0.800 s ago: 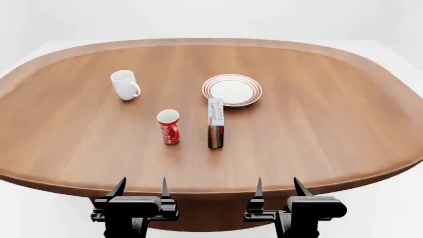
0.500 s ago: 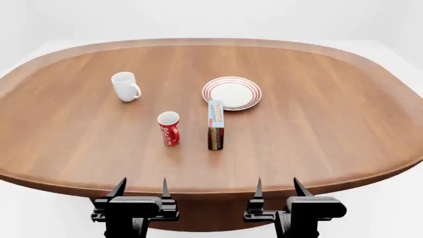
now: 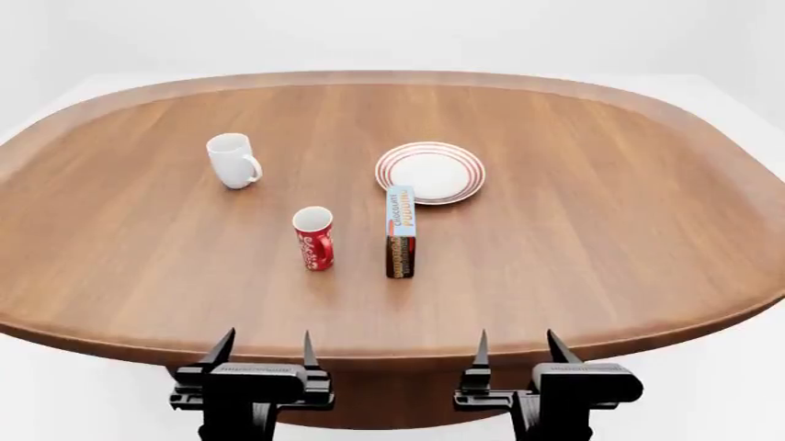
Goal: Pick up the white mug and put it on the plate, and put the chocolate pudding to the right of the plate.
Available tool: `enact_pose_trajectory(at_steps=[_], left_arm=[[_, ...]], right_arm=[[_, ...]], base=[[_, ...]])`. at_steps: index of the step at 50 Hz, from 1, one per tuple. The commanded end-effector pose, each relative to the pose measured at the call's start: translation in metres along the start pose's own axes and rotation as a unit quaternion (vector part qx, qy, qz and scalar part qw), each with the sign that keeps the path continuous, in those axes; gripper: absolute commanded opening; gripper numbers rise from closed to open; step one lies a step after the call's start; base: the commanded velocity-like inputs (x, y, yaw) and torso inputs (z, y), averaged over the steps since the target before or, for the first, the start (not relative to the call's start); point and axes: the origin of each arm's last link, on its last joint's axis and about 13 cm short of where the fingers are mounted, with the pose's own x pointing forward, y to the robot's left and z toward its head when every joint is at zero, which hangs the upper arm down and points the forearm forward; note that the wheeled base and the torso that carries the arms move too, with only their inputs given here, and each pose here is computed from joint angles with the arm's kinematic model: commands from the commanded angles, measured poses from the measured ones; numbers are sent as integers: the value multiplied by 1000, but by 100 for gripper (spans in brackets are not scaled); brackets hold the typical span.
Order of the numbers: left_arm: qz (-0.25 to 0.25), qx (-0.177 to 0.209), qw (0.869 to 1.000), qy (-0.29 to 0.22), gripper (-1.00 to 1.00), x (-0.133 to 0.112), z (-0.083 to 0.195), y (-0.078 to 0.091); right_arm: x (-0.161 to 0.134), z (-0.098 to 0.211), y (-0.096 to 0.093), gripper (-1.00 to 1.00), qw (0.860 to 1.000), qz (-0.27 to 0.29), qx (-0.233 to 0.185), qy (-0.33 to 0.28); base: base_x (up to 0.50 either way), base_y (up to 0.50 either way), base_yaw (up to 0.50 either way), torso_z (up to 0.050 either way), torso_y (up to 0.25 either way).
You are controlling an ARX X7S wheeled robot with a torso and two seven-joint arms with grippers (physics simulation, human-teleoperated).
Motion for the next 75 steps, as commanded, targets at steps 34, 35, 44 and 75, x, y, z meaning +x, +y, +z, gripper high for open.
enact_pose_trajectory(at_steps=[34, 35, 44, 75], left_arm=[[290, 93, 867, -395, 100, -24, 171, 95], [295, 92, 863, -400, 100, -25, 172, 96], [343, 103, 828, -432, 100, -38, 186, 110], [350, 108, 821, -438, 100, -41, 189, 112]], right_arm=[[-18, 201, -72, 100, 855, -180, -21, -486], [-20, 203, -72, 100, 850, -182, -22, -494], [-34, 221, -75, 100, 812, -192, -31, -550], [-39, 222, -65, 100, 809, -129, -23, -573]], base=[[0, 0, 0, 0, 0], [0, 0, 0, 0, 0], [0, 0, 0, 0, 0], [377, -35, 0, 0, 0]])
